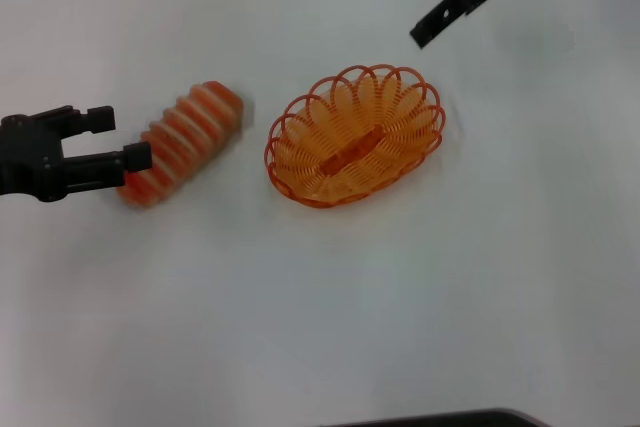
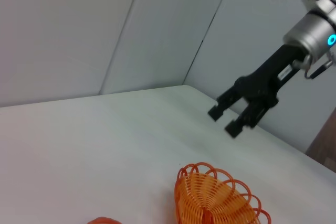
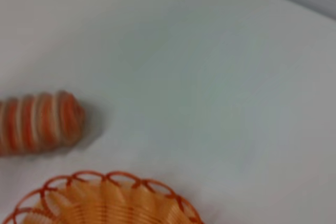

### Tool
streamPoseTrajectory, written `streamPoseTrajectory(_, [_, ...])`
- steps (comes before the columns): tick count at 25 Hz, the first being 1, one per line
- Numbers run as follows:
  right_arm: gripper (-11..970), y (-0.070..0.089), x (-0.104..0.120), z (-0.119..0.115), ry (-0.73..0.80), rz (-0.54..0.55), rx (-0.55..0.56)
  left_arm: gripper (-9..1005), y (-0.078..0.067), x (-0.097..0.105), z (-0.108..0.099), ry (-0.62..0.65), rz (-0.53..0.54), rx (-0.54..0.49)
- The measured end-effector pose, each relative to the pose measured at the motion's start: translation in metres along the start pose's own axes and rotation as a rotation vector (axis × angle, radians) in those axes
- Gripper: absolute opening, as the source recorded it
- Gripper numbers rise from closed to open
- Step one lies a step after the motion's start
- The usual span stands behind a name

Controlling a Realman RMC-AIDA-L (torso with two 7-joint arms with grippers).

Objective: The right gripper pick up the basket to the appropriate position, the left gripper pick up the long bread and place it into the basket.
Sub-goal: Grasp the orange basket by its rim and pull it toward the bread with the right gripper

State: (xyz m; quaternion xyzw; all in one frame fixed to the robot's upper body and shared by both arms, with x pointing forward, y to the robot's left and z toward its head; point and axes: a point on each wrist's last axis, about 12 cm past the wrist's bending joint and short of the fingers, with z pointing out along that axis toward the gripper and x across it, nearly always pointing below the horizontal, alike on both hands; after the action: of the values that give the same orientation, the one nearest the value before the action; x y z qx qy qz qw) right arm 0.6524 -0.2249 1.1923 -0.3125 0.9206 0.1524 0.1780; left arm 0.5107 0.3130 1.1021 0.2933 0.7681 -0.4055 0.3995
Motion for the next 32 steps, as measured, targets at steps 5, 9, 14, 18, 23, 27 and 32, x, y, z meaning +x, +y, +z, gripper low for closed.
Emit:
streamPoseTrajectory(5, [863,0.018,0.002,0.036,0.056,-0.004,0.037,885,0.0,0.001,-0.001,0.0,-0.002,-0.002])
streamPoseTrajectory(9, [853,0.026,0.008,0.059,0.08,-0.011,0.035,885,0.0,0.001,-0.002,0.001,-0.002,0.003])
streamPoseTrajectory(14, [842,0.03,0.014,0.077,0.105,-0.01,0.031,886,-0.001,0.001,-0.003,0.002,0.0,0.004])
streamPoseTrajectory(18, [833,0.031,0.015,0.076,0.085,0.0,0.0,886,0.0,0.0,-0.003,0.001,0.001,-0.003])
streamPoseTrajectory(23, [786,0.03,0.017,0.074,0.088,0.004,-0.006,886,0.0,0.0,-0.003,0.001,0.003,-0.003])
streamPoseTrajectory(27, [634,0.03,0.017,0.074,0.093,0.005,-0.012,885,0.0,-0.001,-0.004,-0.007,0.004,-0.001])
streamPoseTrajectory(32, [402,0.031,0.017,0.069,0.094,0.005,-0.021,885,0.001,-0.002,-0.004,-0.007,0.007,-0.001])
